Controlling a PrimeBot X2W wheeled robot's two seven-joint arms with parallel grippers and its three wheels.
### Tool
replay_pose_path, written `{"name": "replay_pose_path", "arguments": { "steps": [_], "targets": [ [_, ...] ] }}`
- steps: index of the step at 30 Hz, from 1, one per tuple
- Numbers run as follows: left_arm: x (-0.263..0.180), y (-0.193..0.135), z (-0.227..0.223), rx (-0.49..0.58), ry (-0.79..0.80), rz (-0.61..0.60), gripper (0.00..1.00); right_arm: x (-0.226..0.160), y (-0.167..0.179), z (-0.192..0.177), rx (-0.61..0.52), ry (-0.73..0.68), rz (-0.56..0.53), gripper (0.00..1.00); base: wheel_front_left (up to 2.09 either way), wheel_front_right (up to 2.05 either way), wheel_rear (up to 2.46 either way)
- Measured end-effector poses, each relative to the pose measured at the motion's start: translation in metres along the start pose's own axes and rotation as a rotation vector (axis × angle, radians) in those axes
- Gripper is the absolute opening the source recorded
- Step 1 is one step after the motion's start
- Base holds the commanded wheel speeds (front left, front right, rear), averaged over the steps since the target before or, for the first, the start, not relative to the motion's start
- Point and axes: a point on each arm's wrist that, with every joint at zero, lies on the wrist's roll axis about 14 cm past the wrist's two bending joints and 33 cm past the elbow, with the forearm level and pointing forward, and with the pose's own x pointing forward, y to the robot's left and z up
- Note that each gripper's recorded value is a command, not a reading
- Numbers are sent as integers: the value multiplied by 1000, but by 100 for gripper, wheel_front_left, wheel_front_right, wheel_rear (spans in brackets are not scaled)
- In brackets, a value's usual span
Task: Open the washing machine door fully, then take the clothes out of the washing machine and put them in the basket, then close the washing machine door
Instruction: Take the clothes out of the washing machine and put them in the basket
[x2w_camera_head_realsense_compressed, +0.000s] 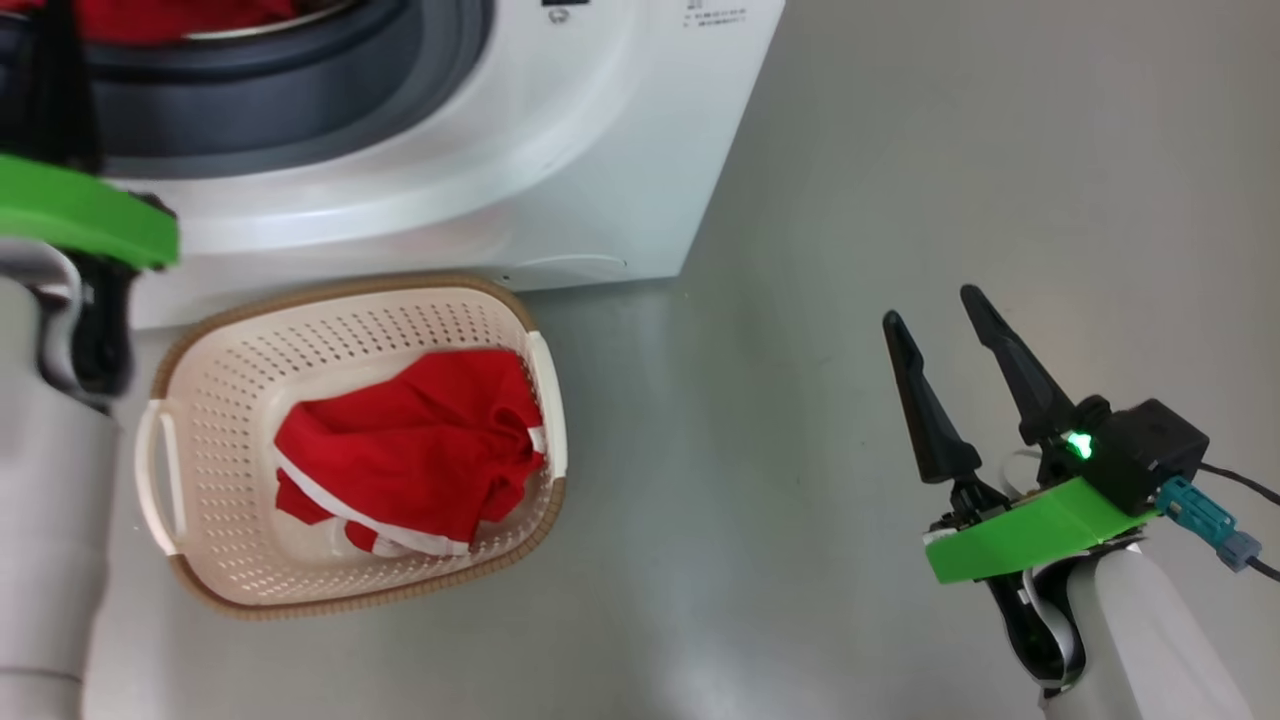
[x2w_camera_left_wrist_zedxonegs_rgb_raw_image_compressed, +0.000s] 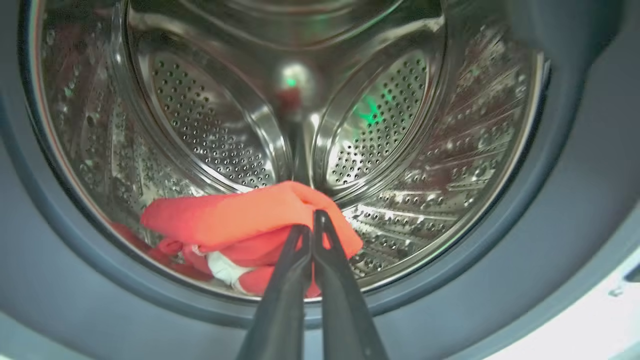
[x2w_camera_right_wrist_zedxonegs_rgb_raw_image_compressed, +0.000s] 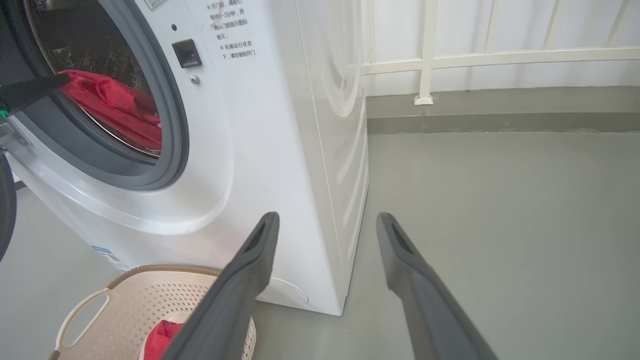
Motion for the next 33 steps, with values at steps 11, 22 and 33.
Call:
{"name": "replay_pose_path", "arguments": {
  "steps": [11, 22, 33],
  "targets": [
    [-55, -16, 63, -11, -219, -15, 0, -14, 5, 15, -8, -23, 13, 100, 0, 0, 0],
    [-121, -27, 109, 13, -389, -15, 0, -17, 15, 27, -5, -52, 43, 100, 0, 0, 0],
    [-167, -31, 110, -4, -427, 26, 0, -24, 16, 22, -3, -32, 51, 100, 0, 0, 0]
  ]
}}
